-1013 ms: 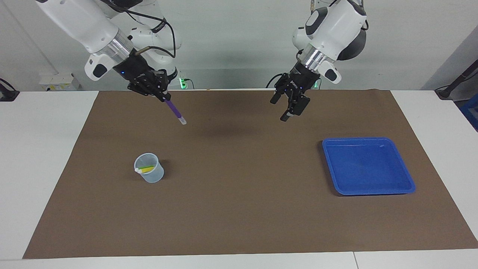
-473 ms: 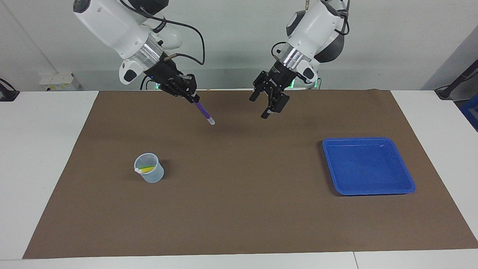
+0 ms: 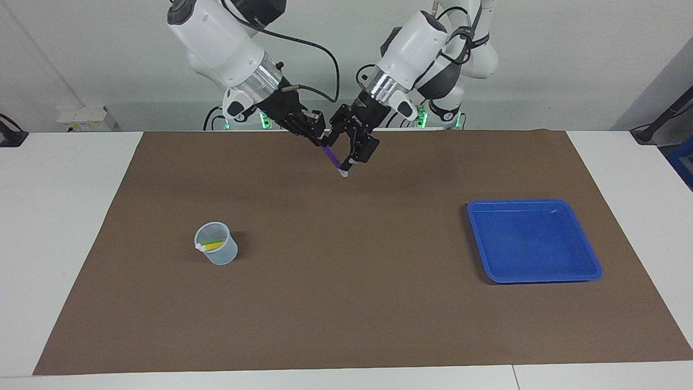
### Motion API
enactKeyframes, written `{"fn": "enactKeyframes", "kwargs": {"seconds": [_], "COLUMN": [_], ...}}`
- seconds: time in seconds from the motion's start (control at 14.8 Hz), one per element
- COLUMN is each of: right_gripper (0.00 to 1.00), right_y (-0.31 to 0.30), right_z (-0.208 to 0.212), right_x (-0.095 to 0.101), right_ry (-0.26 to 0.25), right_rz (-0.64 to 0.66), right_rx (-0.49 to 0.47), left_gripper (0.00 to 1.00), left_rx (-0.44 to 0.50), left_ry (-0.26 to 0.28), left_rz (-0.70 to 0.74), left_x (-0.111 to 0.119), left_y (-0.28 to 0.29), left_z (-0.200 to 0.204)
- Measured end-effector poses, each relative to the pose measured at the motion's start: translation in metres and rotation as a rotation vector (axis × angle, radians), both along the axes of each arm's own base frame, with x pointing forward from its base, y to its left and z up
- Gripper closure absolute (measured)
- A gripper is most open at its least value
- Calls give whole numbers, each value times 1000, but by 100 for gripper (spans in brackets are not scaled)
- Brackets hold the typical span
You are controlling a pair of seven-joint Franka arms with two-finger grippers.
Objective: Right arm passes pens to left for tray arrangement
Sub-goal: 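Carry the purple pen toward the left gripper while the left gripper approaches, then grasp the purple pen with the left gripper and open the right gripper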
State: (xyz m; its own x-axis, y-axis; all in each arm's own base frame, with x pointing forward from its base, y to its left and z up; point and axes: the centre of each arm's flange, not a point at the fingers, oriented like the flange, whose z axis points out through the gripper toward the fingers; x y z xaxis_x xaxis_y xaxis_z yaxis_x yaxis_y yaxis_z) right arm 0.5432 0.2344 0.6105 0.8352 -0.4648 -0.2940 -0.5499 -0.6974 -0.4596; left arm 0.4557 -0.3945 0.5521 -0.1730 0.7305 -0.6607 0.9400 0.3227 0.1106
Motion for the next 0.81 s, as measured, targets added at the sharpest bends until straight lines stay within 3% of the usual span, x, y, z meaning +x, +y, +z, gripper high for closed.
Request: {"fn": "enactKeyframes", "kwargs": {"seconds": [0.14,0.27,0.41,0.74,0.81], "right_gripper": [81,81,81,81,81], "right_y": [0,0,0,-1,-1], "right_z": [0,-1,-1,0,0], "right_x": [-1,-1,-1,-1,-1], "right_ry": [1,2,2,-4,-3], "right_rz": [0,0,0,-5,-5], "right_rx": [-1,-1,-1,0,0], "left_gripper": [3,26,29,83,83], "left_rx": [0,-1,-4,14,17], "left_ry": [0,-4,-9,-49,-55], "left_rz": [-2,-1,1,-47,-54], "left_x": [-1,0,0,-1,-1], "left_y": [-1,-1,-1,-3,-3], "left_z": [-1,0,1,1,0]}}
